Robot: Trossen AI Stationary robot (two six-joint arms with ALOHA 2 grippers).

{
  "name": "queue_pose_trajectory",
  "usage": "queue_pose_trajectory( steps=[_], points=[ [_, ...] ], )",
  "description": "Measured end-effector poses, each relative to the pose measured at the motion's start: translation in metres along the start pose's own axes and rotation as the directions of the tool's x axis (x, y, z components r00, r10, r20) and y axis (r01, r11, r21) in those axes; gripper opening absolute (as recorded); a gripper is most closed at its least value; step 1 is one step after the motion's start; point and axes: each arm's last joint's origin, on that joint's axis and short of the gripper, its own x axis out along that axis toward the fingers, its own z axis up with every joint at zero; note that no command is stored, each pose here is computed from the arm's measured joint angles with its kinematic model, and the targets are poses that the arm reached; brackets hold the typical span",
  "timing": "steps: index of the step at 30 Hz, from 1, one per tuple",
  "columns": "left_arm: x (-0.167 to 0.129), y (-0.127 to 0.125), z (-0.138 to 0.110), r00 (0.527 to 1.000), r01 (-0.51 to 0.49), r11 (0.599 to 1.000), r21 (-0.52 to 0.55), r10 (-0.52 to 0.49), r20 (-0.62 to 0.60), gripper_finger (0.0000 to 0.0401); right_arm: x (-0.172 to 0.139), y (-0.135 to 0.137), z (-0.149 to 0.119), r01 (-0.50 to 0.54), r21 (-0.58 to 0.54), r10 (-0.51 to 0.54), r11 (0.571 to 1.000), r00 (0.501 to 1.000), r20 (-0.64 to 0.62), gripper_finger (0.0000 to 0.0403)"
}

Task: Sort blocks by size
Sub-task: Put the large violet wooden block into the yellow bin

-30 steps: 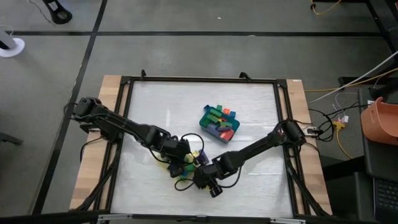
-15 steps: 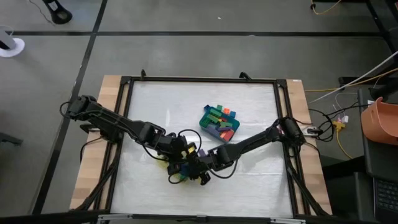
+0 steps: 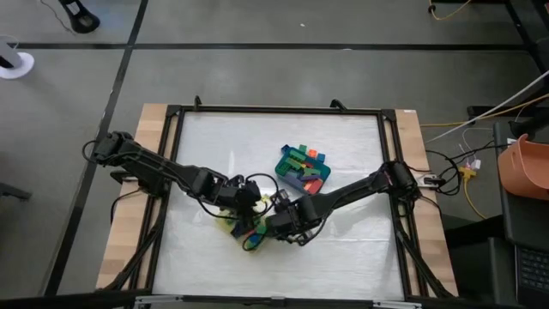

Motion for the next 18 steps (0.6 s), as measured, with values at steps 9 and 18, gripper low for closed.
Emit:
queue_pose_trajectory(
  steps=[9, 18],
  points=[
    [0.009, 0.013, 0.026, 0.976, 0.027, 0.989, 0.143, -0.057, 0.209, 0.0127, -0.031, -0.003, -0.03, -0.05, 0.071, 0.064, 0.996, 0.977, -0.204, 0.0209],
    [0.042, 0.008, 0.042, 0.941, -0.003, 0.873, 0.488, -0.163, 0.298, 0.0127, -0.081, -0.004, -0.069, -0.035, 0.156, 0.066, 0.987, 0.978, -0.199, 0.0209]
  ],
)
